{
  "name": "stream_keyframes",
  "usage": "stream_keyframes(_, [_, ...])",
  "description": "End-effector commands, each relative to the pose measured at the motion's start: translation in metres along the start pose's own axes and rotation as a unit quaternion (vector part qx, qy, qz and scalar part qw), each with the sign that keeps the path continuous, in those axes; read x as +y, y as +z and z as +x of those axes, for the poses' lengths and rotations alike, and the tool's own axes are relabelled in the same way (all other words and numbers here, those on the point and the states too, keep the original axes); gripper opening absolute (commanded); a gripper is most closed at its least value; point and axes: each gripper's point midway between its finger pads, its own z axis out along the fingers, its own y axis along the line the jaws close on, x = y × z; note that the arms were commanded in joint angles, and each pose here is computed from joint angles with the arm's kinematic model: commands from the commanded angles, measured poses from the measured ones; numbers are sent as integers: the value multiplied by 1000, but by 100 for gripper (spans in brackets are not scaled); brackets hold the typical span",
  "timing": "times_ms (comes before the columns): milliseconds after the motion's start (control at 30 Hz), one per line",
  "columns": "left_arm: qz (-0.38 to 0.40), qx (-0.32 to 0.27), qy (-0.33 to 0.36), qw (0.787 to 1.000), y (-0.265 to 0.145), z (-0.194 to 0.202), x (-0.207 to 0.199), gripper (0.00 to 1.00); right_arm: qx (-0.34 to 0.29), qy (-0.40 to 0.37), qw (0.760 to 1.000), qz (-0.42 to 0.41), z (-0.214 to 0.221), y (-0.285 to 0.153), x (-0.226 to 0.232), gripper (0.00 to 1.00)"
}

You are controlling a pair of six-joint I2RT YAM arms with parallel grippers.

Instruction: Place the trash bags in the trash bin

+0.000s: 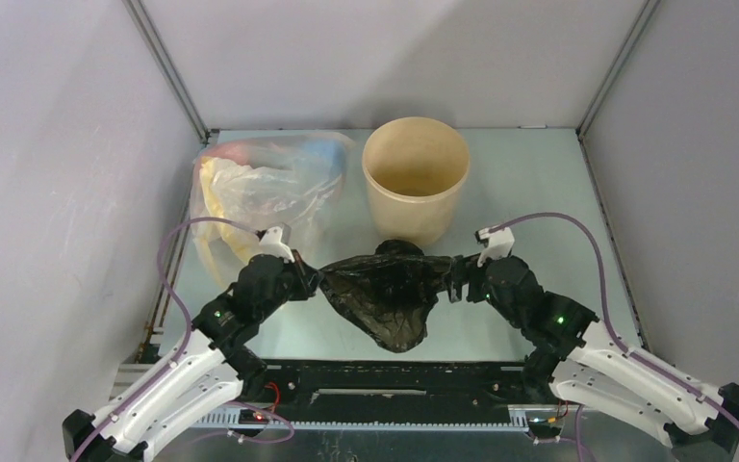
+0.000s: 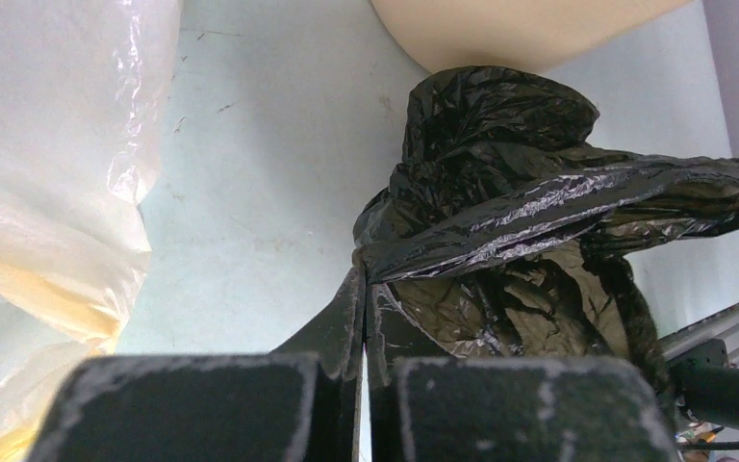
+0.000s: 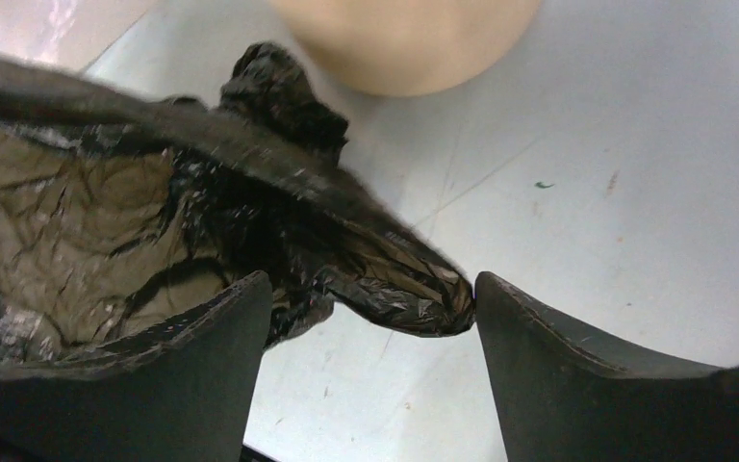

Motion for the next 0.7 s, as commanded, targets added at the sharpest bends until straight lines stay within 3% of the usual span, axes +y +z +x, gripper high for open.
stream_keyframes(0, [14,-20,0,1000,0,-9,-5,0,-5,-2,999,-37,6,2,20,81])
stream_keyframes(233, [8,-16,2,1000,2,-3,0,1,5,76,997,-9,25,7,13,90])
stream_keyframes(367, [-10,-19,0,1000,2,-2,7,1,-7,68,996,-63,29,8,26,86])
stream_keyframes(600, [-26,-14,5,1000,7,-1,12,3,-38,44,987,-152,9,-4,56,58])
stream_keyframes(667, [-22,-14,7,1000,6,-3,10,6,-45,41,985,-161,2,-6,60,37])
